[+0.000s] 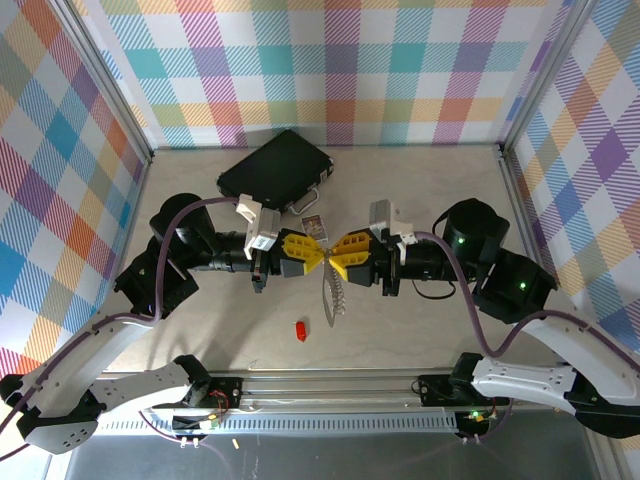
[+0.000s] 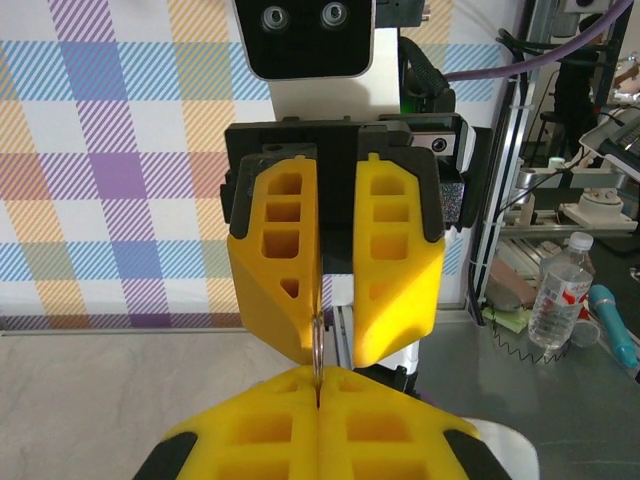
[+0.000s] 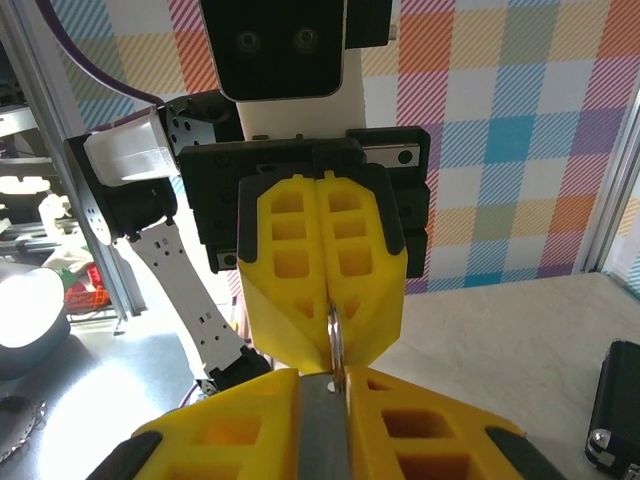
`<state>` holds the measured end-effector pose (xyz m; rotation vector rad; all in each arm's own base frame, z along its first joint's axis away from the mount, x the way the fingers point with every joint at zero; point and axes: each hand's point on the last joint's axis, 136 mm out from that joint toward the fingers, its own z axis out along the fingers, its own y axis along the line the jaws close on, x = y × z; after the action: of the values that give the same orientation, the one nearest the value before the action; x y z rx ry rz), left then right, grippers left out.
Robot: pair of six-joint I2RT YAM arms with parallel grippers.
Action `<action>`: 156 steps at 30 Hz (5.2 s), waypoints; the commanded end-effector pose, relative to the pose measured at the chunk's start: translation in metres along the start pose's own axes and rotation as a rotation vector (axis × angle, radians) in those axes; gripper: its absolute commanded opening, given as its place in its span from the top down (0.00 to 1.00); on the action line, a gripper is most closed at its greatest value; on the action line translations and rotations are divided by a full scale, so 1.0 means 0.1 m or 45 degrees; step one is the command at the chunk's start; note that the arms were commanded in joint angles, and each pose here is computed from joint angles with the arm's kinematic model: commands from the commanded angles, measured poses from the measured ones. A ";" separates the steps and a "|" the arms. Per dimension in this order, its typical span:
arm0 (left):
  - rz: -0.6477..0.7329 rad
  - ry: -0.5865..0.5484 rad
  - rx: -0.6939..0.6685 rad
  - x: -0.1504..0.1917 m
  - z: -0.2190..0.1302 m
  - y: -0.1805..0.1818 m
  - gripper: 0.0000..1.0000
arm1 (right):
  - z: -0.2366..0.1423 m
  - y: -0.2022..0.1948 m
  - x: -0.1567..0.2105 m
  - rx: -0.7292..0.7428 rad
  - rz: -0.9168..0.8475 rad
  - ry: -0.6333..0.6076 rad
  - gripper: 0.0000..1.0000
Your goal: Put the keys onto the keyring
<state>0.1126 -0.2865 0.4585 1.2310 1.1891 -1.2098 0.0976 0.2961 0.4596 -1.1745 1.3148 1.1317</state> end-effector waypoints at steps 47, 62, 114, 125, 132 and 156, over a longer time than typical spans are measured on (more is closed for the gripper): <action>0.029 0.024 -0.049 -0.02 -0.06 0.03 0.98 | -0.05 0.19 -0.02 -0.100 -0.145 -0.025 1.00; 0.058 0.206 -0.205 0.19 -0.12 0.23 0.68 | -0.06 -0.09 0.19 0.063 -0.160 0.361 1.00; 0.050 -0.316 -0.004 -0.45 -0.14 -0.07 1.00 | -0.26 0.09 -0.31 0.132 -0.125 0.031 0.47; 0.004 -0.442 0.153 -0.64 -0.18 -0.24 1.00 | -0.17 0.19 -0.45 0.041 -0.128 -0.092 0.62; -0.015 -0.439 0.160 -0.60 -0.14 -0.21 1.00 | -0.09 0.19 -0.48 0.021 -0.145 -0.134 0.69; -0.056 -0.384 0.167 -0.45 -0.10 -0.19 1.00 | 0.09 0.16 -0.48 -0.016 -0.077 -0.128 0.90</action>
<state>0.0974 -0.2804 0.4993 1.0649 0.9618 -1.4681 0.0875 0.3057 0.5005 -1.1345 1.2203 1.1180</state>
